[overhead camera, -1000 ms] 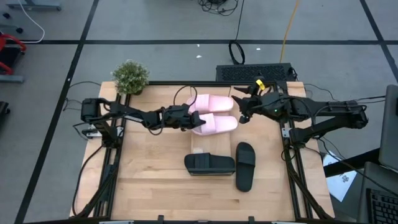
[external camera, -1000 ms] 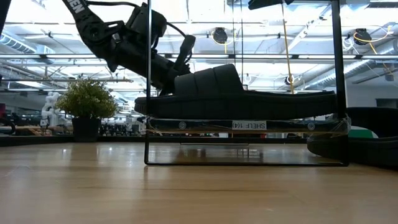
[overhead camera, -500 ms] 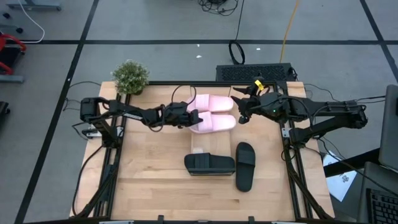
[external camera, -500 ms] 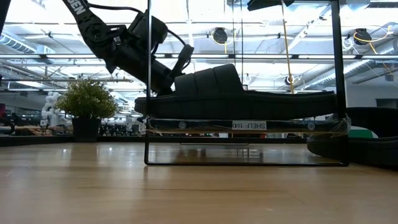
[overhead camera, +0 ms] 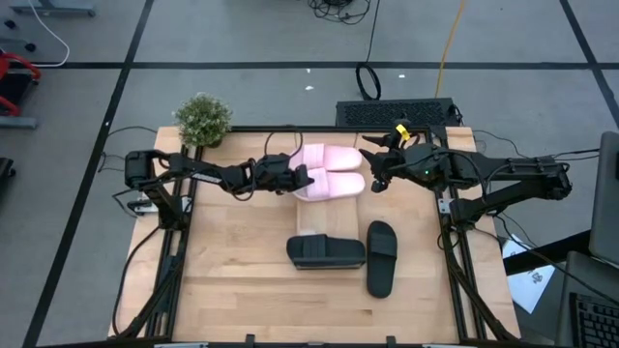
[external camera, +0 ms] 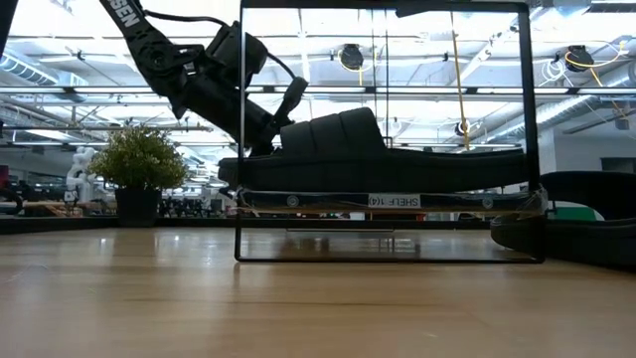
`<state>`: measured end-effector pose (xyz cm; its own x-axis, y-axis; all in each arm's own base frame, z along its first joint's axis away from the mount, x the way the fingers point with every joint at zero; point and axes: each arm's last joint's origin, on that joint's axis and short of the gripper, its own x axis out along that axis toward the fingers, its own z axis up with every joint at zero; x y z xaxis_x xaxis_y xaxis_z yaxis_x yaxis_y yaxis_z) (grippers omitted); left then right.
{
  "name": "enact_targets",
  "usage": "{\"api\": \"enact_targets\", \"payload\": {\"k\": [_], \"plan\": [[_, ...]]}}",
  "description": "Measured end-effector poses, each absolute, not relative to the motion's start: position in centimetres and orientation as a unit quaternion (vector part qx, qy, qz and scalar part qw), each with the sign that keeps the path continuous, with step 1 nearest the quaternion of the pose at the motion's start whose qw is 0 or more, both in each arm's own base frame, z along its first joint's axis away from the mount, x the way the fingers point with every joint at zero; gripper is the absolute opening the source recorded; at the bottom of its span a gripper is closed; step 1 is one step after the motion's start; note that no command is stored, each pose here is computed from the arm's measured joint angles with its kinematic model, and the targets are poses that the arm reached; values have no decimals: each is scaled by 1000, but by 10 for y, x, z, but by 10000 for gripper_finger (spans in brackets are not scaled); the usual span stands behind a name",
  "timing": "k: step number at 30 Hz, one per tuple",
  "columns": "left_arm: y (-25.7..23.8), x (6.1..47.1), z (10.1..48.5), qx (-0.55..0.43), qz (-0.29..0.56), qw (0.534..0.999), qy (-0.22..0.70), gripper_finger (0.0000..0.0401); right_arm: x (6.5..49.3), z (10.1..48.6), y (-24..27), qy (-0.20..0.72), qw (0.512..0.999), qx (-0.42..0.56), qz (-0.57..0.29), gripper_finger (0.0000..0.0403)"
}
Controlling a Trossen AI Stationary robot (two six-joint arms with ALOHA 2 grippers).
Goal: Pick and place slides into the shelf
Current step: Put the pink slipper on the shelf
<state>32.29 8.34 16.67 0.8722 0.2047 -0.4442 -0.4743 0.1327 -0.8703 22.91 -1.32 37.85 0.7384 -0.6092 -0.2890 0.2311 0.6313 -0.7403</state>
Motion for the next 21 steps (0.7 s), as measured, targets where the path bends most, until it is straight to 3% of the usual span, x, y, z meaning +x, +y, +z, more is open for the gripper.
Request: {"api": "enact_targets", "payload": {"k": [21], "plan": [[85, 323, 168, -606, 221, 756, 109, 29, 233, 369, -13, 259, 865, -351, -247, 148]]}}
